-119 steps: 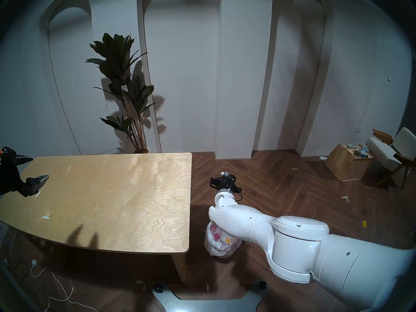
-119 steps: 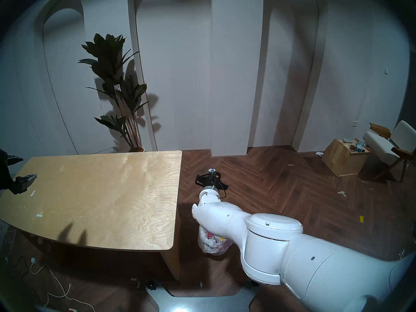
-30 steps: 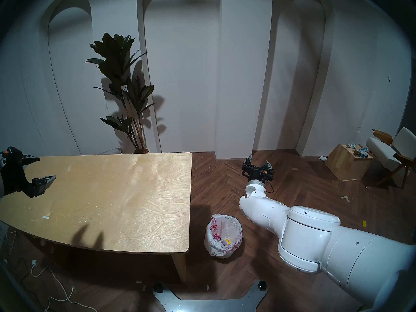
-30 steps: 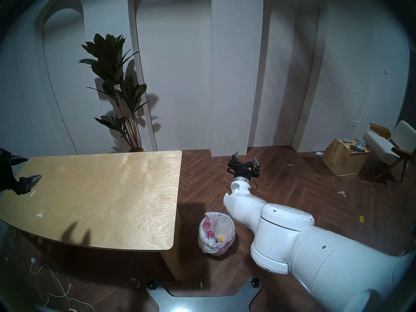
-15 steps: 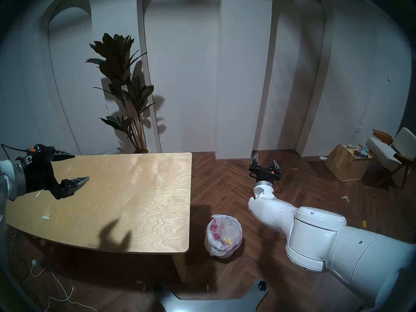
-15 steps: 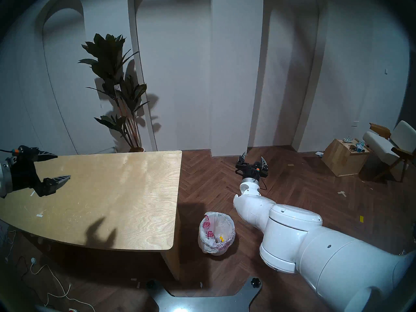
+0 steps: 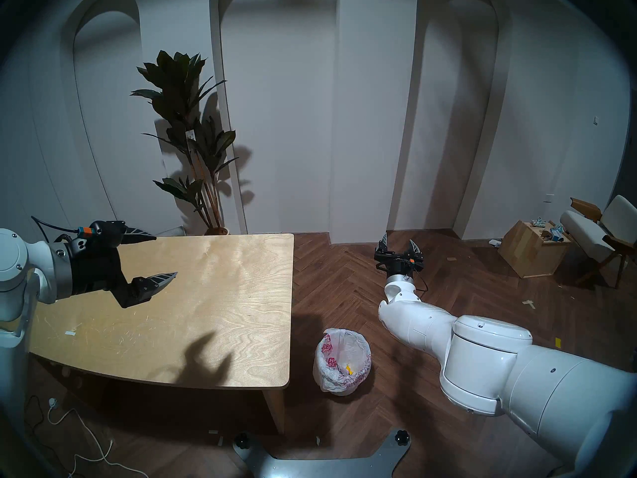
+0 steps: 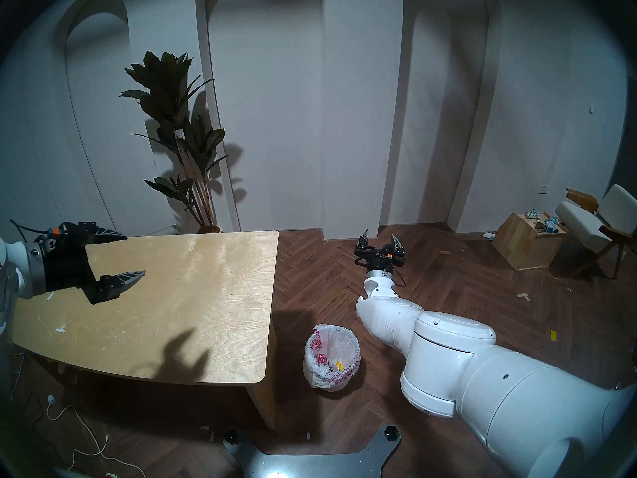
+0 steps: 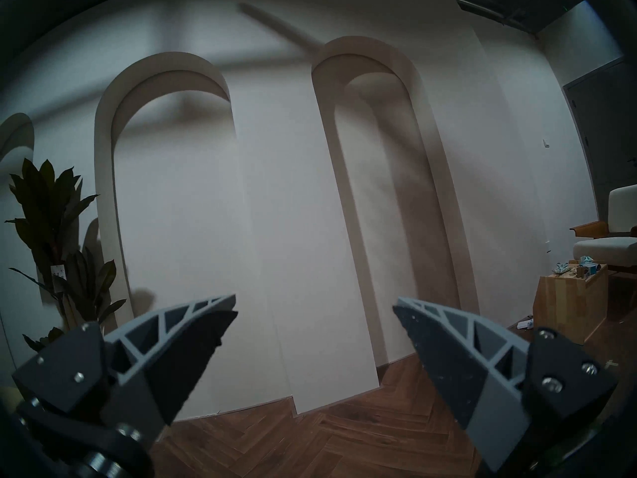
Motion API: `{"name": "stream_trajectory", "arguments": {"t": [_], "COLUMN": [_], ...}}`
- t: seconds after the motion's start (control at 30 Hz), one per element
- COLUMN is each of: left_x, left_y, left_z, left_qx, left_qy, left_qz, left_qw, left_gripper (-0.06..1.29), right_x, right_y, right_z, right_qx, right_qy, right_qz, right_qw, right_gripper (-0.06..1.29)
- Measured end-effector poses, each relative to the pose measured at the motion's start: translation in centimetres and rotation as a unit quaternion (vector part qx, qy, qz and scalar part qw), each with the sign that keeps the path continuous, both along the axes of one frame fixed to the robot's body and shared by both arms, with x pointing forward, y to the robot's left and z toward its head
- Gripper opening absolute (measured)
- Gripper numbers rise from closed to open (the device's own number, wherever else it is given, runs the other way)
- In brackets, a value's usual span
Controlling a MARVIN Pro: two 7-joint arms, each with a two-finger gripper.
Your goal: Put the trash into the trash bin on the ground
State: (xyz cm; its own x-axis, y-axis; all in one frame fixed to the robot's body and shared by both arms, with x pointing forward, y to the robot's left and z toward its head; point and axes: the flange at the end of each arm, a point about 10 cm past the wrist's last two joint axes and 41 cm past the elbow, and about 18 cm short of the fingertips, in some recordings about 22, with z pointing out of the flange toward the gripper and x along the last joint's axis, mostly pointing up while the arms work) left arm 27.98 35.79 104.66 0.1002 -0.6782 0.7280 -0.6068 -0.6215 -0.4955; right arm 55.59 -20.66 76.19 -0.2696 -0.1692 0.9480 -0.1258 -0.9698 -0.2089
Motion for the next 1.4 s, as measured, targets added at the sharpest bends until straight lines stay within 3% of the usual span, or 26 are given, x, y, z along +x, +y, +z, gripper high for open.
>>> {"name": "stream_trajectory", "arguments": {"t": [0.47,0.73,1.4], "left_x": [1.5,2.3,4.8], "left_y": [-1.8,-1.8,-0.3], "left_z": [-0.2,-0.8,-3.2], "left_qx": [0.006,0.008,0.012], "left_qy": [-0.018,-0.020,-0.012], "left_qz": [-0.017,-0.008,0.032], "left_qw": [0.9997,0.9997,0.9993], "left_gripper": [1.24,1.24,1.24], "right_x": [-0.1,-0.2,-0.9], "right_y": [-0.9,-0.8,5.3], "right_z": [0.0,-0.2,-0.4], "right_qx": [-0.017,-0.020,0.005], "right_qy": [-0.003,-0.005,-0.014], "right_qz": [0.021,0.035,0.118], "right_qw": [0.9996,0.9992,0.9929], "right_gripper": [1.22,1.22,1.22]}}
